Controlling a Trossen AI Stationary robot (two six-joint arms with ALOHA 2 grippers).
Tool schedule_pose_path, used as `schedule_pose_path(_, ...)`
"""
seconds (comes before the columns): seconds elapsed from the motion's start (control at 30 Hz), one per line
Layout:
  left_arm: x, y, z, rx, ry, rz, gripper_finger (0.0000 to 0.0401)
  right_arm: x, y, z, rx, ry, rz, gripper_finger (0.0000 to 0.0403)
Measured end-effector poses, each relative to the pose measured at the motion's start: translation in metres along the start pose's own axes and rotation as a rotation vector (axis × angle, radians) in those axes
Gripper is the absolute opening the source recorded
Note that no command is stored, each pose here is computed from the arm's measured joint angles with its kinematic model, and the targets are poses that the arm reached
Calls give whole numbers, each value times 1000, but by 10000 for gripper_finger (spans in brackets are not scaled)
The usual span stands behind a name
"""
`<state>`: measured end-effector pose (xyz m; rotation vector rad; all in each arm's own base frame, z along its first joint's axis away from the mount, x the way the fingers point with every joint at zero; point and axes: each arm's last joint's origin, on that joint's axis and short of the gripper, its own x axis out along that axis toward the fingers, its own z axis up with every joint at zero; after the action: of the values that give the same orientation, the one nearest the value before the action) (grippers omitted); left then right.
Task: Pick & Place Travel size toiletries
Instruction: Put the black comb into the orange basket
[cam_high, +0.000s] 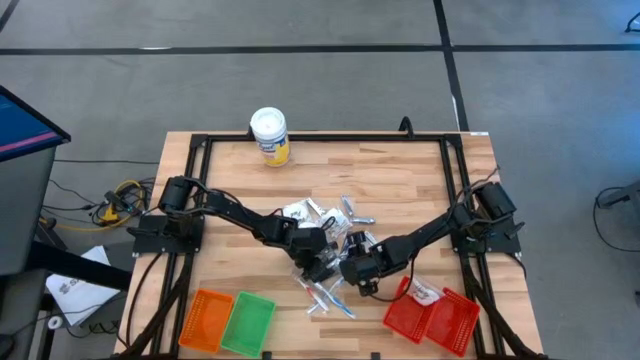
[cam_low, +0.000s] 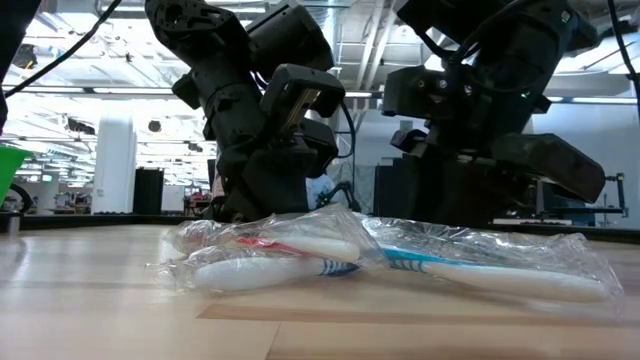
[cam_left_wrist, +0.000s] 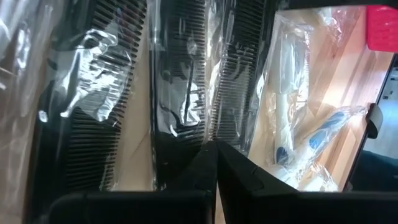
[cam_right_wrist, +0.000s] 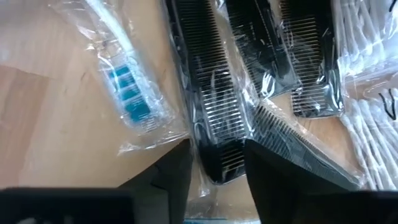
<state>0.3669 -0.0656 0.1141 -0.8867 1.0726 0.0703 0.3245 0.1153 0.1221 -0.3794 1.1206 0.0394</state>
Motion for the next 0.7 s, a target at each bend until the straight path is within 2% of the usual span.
schedule_pose_path(0.2, 0, 0, 0, 18, 18, -18, 0, 0, -1, 0, -2, 1, -16, 93)
schedule_pose_path(0.7, 0, -2, 0, 25, 16, -30, 0, -5, 6, 3, -17, 15, -4, 38)
